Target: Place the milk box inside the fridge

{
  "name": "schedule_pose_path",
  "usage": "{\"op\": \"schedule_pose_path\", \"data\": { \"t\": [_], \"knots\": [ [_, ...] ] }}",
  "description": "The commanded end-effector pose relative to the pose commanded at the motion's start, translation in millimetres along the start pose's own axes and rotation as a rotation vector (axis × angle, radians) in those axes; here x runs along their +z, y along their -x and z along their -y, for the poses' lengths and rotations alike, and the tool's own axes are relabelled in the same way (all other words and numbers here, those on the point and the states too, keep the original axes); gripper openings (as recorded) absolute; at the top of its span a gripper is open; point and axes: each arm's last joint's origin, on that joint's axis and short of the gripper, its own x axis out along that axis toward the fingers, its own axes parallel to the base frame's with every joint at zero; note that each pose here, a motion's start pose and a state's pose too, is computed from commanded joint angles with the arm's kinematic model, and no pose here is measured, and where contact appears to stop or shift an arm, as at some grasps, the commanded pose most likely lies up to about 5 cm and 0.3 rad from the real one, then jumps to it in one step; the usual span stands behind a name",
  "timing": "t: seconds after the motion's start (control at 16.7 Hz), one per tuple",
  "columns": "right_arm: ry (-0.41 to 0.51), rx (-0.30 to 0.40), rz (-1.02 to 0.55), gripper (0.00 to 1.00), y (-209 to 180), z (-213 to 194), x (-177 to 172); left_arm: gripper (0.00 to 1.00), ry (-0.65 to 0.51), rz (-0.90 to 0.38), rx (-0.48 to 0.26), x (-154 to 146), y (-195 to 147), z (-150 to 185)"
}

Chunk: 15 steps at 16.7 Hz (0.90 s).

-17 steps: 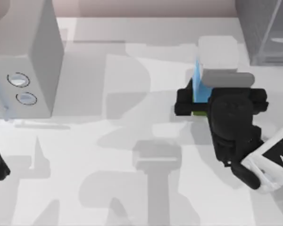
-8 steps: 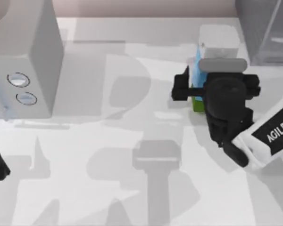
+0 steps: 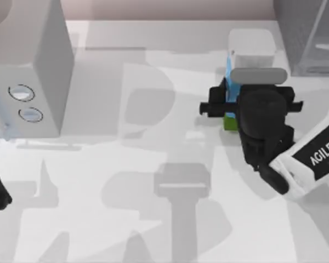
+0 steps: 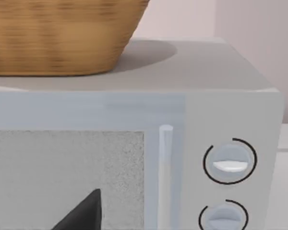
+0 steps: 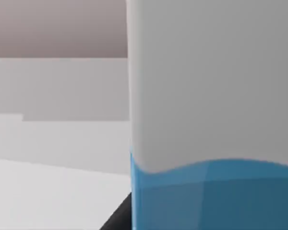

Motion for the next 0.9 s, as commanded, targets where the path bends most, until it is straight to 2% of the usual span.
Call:
{"op": "schedule_pose_path", "data": {
  "t": [0.42,0.9],
  "knots": [
    [0.000,0.000,0.000,0.02,0.0,0.0,0.0,1.00,0.000,0.000,0.000,0.0,0.0,0.0],
    [0.000,0.000,0.000,0.00,0.0,0.0,0.0,1.00,0.000,0.000,0.000,0.0,0.0,0.0]
  ]
}}
